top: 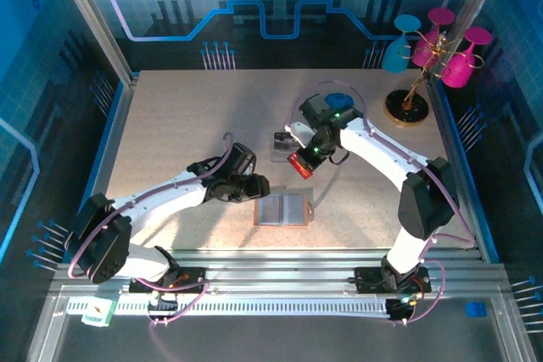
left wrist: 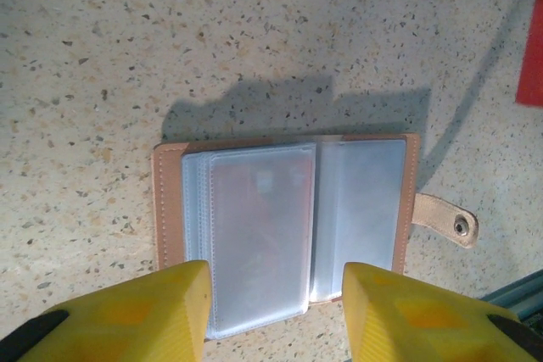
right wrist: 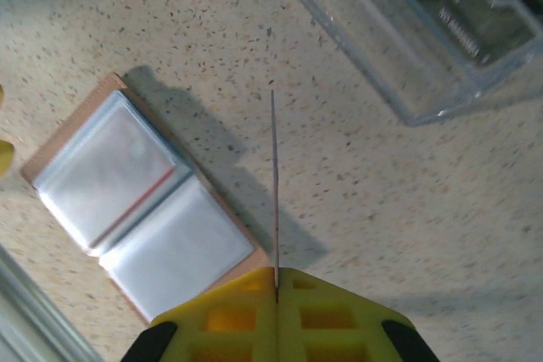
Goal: Take the credit cards out of the card holder
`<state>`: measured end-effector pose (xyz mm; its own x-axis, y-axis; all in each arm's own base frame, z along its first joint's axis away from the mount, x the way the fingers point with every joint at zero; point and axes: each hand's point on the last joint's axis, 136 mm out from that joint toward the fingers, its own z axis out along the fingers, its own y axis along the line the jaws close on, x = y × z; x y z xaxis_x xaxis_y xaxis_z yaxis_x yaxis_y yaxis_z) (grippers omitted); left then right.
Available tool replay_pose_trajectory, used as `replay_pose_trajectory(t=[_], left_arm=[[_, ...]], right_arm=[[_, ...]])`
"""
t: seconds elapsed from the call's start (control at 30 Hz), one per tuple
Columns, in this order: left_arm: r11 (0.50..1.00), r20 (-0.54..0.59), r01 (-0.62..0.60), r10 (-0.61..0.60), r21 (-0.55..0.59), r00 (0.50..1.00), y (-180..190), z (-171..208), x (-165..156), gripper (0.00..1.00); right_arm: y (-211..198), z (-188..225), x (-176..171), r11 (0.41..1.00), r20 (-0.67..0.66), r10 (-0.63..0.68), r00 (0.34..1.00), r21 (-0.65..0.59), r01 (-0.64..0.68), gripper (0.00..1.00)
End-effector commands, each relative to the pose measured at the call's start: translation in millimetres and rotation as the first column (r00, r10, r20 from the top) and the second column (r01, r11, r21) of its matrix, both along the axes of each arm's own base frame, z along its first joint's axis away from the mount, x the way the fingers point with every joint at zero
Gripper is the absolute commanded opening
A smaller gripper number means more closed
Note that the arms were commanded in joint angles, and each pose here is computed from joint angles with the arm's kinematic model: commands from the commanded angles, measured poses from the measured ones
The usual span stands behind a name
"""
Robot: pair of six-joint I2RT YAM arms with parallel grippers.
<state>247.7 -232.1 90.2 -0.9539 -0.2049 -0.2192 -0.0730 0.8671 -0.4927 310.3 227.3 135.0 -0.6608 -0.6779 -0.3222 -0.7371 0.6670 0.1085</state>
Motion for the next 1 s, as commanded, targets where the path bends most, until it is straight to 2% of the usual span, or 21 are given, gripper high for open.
replay_pose_trajectory(t=[0.0, 0.2, 0.53, 0.97], left_arm=[[0.999, 0.018, -0.004, 0.003, 0.052, 1.0, 17, -1, -5, 0.46], [0.998, 0.045, -0.043, 0.041, 0.042, 0.998, 32, 2, -8, 0.47], [0.994, 0.093, -0.101, 0.098, 0.033, 0.991, 51, 14, -10, 0.48], [0.992, 0.084, -0.127, 0.125, 0.02, 0.989, 59, 14, -17, 0.48]], right_arm=[[-8, 7, 14, 0.985, 0.072, 0.163, 0.984, -0.076, -0.157, 0.0], [-4, 22, 39, 0.964, 0.1, 0.26, 0.961, -0.079, -0.252, 0.0], [6, 22, 67, 0.882, 0.087, 0.46, 0.884, -0.157, -0.443, 0.0], [16, -7, 83, 0.82, -0.011, 0.549, 0.836, -0.188, -0.541, 0.0]])
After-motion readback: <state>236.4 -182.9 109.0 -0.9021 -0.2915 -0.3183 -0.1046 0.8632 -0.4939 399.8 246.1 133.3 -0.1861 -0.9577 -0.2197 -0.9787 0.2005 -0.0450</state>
